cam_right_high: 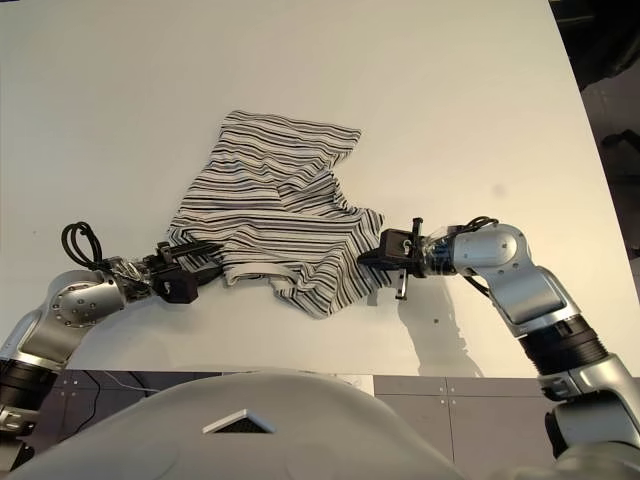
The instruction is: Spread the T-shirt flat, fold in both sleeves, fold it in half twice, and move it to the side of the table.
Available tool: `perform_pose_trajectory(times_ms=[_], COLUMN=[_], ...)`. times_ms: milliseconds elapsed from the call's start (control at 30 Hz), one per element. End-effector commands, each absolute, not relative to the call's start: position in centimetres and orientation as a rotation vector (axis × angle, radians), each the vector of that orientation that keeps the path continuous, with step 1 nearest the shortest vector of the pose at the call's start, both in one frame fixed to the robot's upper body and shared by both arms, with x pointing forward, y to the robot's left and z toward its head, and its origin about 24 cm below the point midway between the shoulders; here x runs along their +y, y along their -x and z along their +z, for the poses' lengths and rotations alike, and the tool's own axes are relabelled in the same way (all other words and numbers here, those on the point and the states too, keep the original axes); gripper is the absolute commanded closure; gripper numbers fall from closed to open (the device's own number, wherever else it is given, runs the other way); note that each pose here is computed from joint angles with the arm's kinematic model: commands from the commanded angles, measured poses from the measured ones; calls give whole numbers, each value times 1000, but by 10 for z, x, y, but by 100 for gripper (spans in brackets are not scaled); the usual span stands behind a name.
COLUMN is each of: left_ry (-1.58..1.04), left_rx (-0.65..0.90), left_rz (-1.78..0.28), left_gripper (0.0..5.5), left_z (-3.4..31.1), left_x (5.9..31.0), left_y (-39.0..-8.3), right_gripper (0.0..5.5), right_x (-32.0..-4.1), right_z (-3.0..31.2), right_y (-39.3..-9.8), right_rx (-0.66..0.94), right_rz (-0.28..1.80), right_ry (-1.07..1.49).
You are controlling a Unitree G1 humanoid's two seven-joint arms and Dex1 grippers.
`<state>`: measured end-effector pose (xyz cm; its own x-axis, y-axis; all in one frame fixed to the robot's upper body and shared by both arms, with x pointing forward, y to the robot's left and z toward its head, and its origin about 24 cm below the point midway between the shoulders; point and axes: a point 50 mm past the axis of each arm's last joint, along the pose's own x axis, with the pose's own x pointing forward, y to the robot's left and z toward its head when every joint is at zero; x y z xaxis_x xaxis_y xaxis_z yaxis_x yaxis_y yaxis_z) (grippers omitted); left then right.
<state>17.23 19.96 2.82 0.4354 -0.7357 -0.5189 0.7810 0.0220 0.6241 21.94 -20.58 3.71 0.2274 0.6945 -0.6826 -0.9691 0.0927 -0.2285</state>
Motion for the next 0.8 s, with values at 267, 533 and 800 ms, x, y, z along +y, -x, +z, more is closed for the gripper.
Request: perform_pose_trajectory(times_ms=[267, 533, 800], left_ry=[-1185, -633, -730], left_rx=[334, -94, -2], left_rz=[-1254, -1137, -1203], left_gripper=[343, 343, 343], left_z=[25, 87, 56], left_x=[274, 192, 163], left_y=[-187, -195, -179], right_gripper=[538, 538, 538], right_x=[-246, -232, -220], right_z=[33, 27, 23], right_y=[-270, -259, -255], right_rx=[252, 187, 172], right_rz=[1033, 1114, 1146], right_ry=[1232, 1173, 1141])
